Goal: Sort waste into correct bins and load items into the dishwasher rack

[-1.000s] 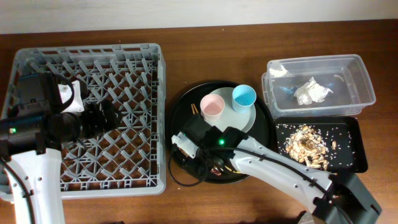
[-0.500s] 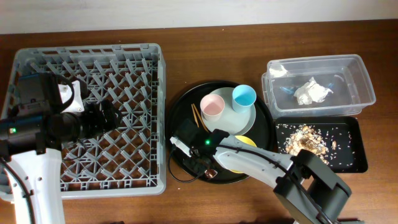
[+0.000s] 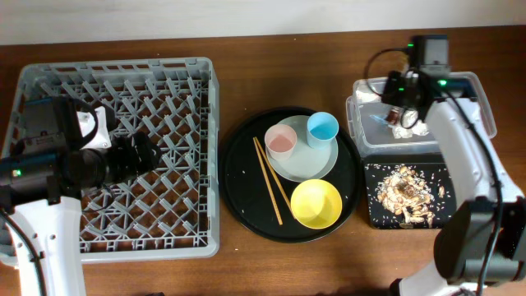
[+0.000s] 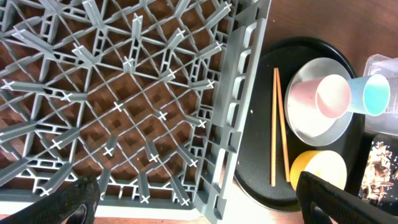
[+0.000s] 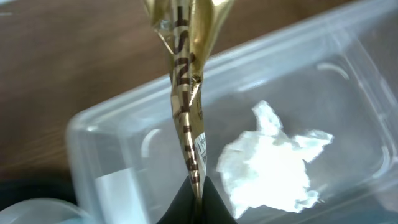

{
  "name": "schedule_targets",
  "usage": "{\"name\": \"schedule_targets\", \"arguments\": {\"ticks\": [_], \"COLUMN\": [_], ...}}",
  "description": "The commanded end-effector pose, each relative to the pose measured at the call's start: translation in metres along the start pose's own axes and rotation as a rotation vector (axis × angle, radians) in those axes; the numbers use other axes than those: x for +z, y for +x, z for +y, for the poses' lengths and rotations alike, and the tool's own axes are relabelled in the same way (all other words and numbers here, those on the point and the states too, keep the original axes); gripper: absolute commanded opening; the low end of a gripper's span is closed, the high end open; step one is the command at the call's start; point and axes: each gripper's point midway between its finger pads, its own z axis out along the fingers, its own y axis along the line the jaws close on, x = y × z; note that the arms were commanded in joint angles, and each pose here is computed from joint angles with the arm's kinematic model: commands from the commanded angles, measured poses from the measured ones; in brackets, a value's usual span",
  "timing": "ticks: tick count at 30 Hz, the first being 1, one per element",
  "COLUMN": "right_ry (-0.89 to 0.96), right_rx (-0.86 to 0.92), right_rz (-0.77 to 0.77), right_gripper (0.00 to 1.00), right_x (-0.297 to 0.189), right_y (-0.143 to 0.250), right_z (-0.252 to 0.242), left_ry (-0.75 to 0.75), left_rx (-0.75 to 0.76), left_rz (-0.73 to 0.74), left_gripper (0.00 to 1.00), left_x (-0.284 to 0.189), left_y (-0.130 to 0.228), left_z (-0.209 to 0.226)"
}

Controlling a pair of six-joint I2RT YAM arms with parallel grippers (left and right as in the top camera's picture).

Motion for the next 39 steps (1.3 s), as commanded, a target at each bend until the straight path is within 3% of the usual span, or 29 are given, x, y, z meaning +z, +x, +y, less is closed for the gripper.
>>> {"name": "schedule_targets", "arguments": {"ticks": [1,2,4,6,7,9,10,11,13,16,20,22,24,25,39], "right_ry": [-0.009,0.0,-0.048,-0.148,-0.36,-0.729,-0.812,-0.752,-0.55,-0.422,-0.468,-0.435,-0.442,-0.449,-0.596], "right_rx": [0.068,0.076,0.038,-0.017,-0.075,-0.184,-0.203,-0.171,-0.218,-0.311,-0.334,-0.347,-0.32,-0.288,-0.211], "right_rz": [0.06,0.068,0.05,-0.027,-0.032,0.012,0.07,0.155,0.132,0.082,0.08,0.1,0.106,0.13,0.156], "right_gripper": [0.53,0.92,0.93,0.94,0.99,0.99,0.62,0.34,0.36,0.36,0.38,0.31,0.07,0.05,0.04], "right_x": [0.031,0.035,0.009,-0.059,-0.11,-0.177,-0.193,-0.187,-0.161,-0.111,-0.066,-0.048,-0.048,-0.05,-0.077], "right_y": [0.007,0.008,-0.002,-0.021,-0.014,0.017,0.037,0.07,0.12,0.203,0.239,0.25,0.251,0.254,0.272], "right_z": [-0.017,-0.024,-0.018,0.018,0.069,0.145,0.174,0.209,0.264,0.342,0.384,0.382,0.384,0.385,0.422], "left_ry": [0.003,0.003,0.003,0.003,0.003,0.003,0.003,0.003,0.003,0.003,0.003,0.003,0.003,0.003,0.003], "left_rx": [-0.003,-0.003,-0.003,-0.003,-0.003,-0.003,-0.003,-0.003,-0.003,-0.003,-0.003,-0.003,-0.003,-0.003,-0.003], "left_rz": [-0.021,-0.021,-0.021,-0.021,-0.021,-0.021,-0.021,-0.021,-0.021,-0.021,-0.021,-0.021,-0.021,-0.021,-0.021], "left_gripper": [0.99,0.99,0.99,0.99,0.99,0.99,0.99,0.99,0.99,0.99,0.99,0.99,0.99,0.99,0.99], "left_x": [-0.005,-0.005,-0.005,-0.005,-0.005,-0.005,-0.005,-0.005,-0.005,-0.005,-0.005,-0.005,-0.005,-0.005,-0.005], "left_y": [-0.002,-0.002,-0.002,-0.002,-0.002,-0.002,-0.002,-0.002,-0.002,-0.002,-0.002,-0.002,-0.002,-0.002,-0.002], "left_z": [-0.001,-0.001,-0.001,-0.001,-0.001,-0.001,-0.001,-0.001,-0.001,-0.001,-0.001,-0.001,-0.001,-0.001,-0.001]}}
